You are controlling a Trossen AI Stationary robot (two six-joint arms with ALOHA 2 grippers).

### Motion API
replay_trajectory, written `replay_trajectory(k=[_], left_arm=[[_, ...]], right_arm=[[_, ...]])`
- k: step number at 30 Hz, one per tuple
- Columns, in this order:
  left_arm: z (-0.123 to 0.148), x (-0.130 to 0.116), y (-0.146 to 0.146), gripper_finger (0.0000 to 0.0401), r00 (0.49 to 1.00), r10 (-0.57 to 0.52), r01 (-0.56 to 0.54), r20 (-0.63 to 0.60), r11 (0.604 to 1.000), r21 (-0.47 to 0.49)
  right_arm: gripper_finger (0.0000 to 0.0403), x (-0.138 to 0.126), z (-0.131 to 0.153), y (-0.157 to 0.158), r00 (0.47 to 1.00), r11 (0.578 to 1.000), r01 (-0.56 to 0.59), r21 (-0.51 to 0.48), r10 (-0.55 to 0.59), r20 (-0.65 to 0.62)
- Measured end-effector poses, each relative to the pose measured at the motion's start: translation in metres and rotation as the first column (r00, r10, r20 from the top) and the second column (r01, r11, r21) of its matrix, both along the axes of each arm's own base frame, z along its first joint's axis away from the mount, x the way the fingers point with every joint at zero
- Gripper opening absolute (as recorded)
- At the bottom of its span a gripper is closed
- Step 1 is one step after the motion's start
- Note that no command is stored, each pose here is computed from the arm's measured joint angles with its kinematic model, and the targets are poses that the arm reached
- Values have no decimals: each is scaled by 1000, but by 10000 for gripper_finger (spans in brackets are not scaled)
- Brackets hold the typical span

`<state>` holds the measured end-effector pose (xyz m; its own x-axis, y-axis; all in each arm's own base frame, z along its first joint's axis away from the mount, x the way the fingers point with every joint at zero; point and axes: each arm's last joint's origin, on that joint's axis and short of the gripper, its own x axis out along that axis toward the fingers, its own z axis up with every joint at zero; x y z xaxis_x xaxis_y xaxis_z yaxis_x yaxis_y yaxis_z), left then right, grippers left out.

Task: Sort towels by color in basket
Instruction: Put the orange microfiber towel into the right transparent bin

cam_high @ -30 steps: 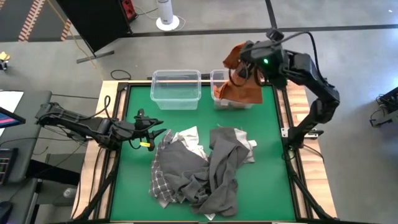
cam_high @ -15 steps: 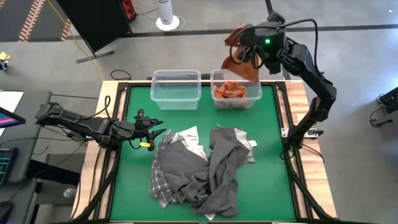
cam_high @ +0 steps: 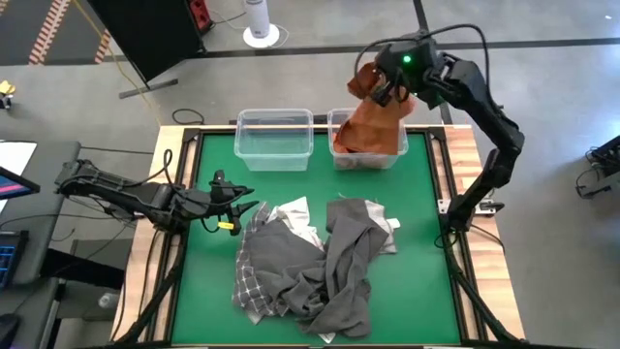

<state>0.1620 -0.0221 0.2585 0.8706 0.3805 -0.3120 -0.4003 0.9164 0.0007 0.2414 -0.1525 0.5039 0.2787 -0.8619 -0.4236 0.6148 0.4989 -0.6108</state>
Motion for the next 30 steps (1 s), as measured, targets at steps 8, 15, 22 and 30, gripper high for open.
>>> replay_trajectory(k=[8, 15, 22, 30], left_arm=[[0, 0, 0, 160, 1000, 0, 0, -4, 1000, 0], [-3, -1, 0, 160, 1000, 7, -7, -25, 1000, -11], [-3, -1, 0, 160, 1000, 11, -12, -22, 1000, -23], [-4, -2, 0, 160, 1000, 14, -15, -25, 999, -29]], right_arm=[[16, 22, -32, -13, 999, 1000, -4, 20, 5, -37], [16, 31, -61, -26, 992, 991, -85, 99, 94, -87], [16, 32, -83, -34, 929, 916, -313, 251, 350, -121], [16, 15, -94, -42, 879, 779, -418, 467, 476, -9]])
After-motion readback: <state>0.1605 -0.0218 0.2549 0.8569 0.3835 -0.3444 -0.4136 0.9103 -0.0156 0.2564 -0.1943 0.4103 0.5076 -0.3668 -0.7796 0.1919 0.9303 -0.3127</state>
